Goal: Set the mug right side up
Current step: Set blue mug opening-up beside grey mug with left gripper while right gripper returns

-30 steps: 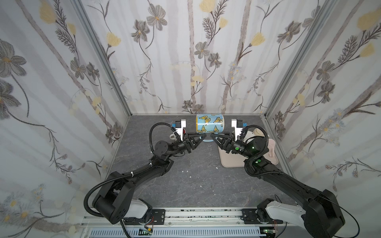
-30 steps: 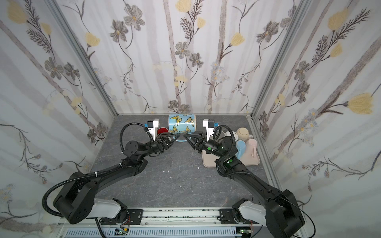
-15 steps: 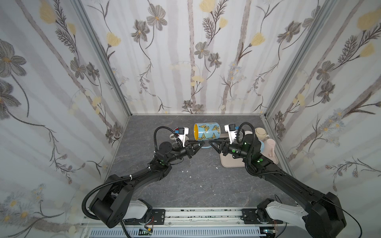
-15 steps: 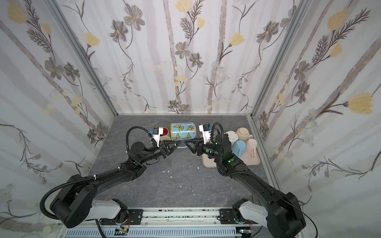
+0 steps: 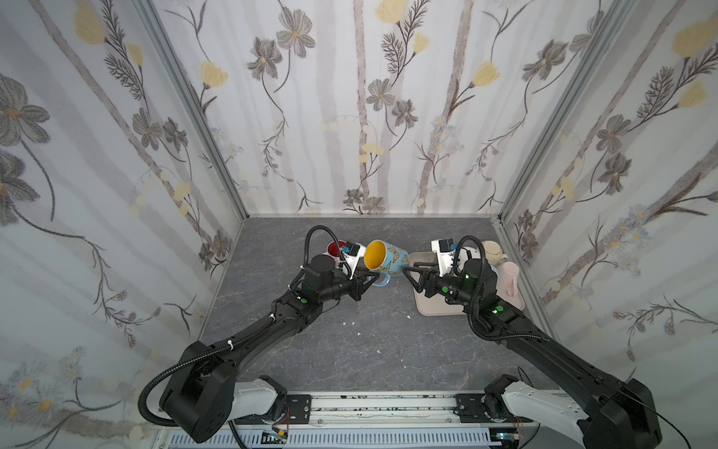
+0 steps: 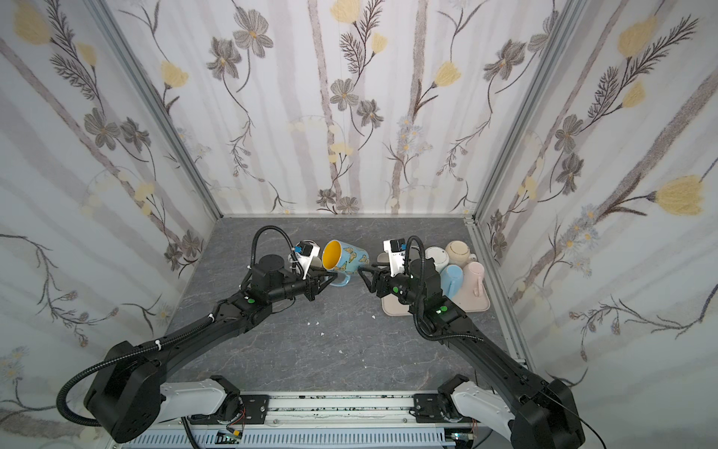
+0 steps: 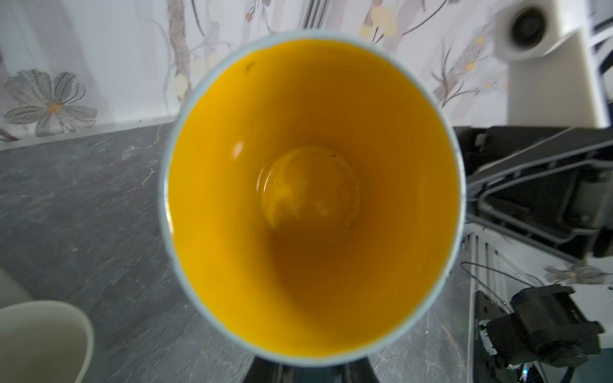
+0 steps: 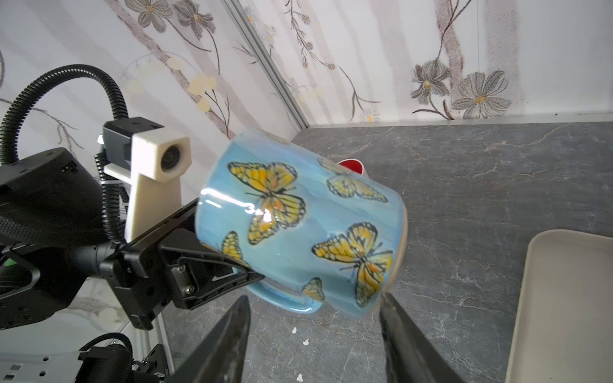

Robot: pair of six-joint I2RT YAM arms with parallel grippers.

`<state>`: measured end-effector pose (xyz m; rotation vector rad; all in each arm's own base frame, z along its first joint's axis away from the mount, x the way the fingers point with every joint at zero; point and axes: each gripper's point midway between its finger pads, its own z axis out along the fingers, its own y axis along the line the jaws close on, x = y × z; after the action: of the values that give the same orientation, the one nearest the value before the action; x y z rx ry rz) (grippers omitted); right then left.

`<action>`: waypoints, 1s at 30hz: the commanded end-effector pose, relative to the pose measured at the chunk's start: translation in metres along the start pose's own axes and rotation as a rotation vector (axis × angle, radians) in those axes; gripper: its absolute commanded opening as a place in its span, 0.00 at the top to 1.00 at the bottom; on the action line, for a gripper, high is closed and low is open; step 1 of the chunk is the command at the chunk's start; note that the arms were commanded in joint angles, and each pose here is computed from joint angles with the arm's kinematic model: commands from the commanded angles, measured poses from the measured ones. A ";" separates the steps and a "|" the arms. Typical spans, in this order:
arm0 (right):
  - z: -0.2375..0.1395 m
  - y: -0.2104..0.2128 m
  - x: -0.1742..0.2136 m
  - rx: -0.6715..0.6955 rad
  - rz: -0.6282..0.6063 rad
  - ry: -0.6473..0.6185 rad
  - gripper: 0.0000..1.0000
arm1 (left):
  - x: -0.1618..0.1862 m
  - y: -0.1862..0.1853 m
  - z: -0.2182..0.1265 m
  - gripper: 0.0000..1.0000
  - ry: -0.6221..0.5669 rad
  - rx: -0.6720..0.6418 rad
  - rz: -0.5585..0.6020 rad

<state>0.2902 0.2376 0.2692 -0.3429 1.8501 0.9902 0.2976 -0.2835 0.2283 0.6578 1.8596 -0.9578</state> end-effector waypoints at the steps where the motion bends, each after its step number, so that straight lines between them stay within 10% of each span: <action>1: -0.005 -0.017 -0.001 0.091 -0.013 -0.010 0.39 | -0.001 0.012 -0.004 1.00 0.062 -0.083 0.147; 17: -0.019 -0.053 0.017 0.167 0.044 0.014 0.37 | 0.043 0.061 0.008 1.00 0.532 -0.167 0.351; 30: -0.037 -0.107 0.022 0.327 0.112 0.031 0.36 | 0.090 0.097 -0.016 1.00 0.696 -0.220 0.388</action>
<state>0.3176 0.1567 0.2149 -0.0925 2.0099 0.7801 0.3178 -0.2179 0.1153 1.2346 2.3186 -0.3249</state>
